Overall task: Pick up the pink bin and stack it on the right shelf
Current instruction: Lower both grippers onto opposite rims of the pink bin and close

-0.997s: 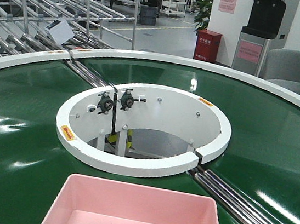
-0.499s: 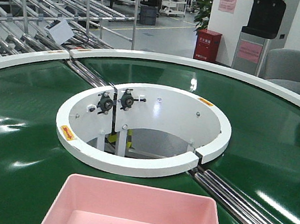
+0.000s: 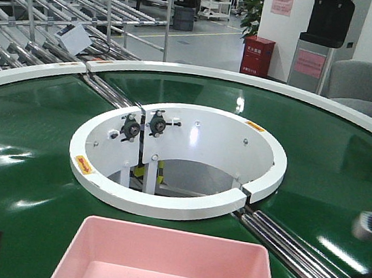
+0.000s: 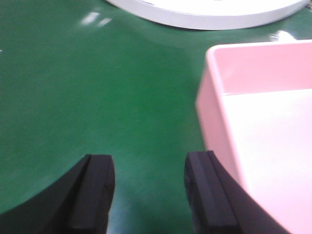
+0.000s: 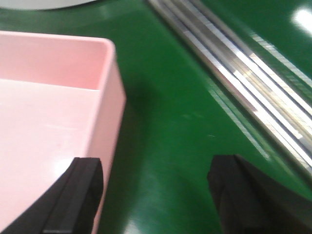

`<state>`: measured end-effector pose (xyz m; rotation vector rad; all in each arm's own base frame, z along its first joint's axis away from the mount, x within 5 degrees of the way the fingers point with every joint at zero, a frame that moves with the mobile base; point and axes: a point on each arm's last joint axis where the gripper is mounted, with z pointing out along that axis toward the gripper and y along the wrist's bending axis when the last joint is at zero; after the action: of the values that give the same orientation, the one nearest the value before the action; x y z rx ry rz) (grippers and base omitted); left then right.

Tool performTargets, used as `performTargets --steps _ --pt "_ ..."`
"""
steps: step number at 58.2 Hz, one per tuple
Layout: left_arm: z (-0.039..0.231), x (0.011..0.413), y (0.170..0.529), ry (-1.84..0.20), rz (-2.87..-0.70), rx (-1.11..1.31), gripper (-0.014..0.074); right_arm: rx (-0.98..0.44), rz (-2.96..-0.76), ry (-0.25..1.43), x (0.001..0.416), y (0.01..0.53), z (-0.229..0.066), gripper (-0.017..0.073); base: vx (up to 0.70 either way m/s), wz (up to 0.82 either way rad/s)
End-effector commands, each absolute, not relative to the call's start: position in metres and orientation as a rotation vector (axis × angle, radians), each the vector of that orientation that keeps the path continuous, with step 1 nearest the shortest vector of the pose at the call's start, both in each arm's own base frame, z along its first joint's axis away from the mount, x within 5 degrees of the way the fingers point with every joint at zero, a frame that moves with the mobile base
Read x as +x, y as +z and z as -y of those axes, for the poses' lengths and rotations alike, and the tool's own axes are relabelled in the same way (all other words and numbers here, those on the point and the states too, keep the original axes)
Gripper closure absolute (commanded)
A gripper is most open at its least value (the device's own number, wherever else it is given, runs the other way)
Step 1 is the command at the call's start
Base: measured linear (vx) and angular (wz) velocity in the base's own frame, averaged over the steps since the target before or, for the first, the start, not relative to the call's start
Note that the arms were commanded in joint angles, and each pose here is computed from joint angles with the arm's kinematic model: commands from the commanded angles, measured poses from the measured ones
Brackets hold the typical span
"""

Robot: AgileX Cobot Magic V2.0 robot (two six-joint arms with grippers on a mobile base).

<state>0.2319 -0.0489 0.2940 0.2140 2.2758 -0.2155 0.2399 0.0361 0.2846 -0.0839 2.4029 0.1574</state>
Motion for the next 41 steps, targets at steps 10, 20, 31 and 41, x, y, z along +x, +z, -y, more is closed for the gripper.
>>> performTargets --steps 10,20,31,41 --pt "0.087 0.291 0.314 -0.328 -2.330 0.315 0.0132 -0.067 -2.507 0.283 0.297 0.272 -0.082 0.0071 0.00 0.00" --pt "0.109 0.318 0.289 -0.385 -2.463 0.357 0.0132 0.012 -2.632 0.298 0.313 0.233 -0.093 0.0118 0.00 0.00" --pt "0.120 0.333 0.247 -0.409 -2.598 0.364 0.0132 0.042 -2.686 0.290 0.319 0.215 -0.095 0.0185 0.00 0.00" --pt "0.123 0.336 0.223 -0.433 -2.703 0.363 0.0132 0.043 -2.683 0.289 0.319 0.215 -0.094 0.0293 0.00 0.00"
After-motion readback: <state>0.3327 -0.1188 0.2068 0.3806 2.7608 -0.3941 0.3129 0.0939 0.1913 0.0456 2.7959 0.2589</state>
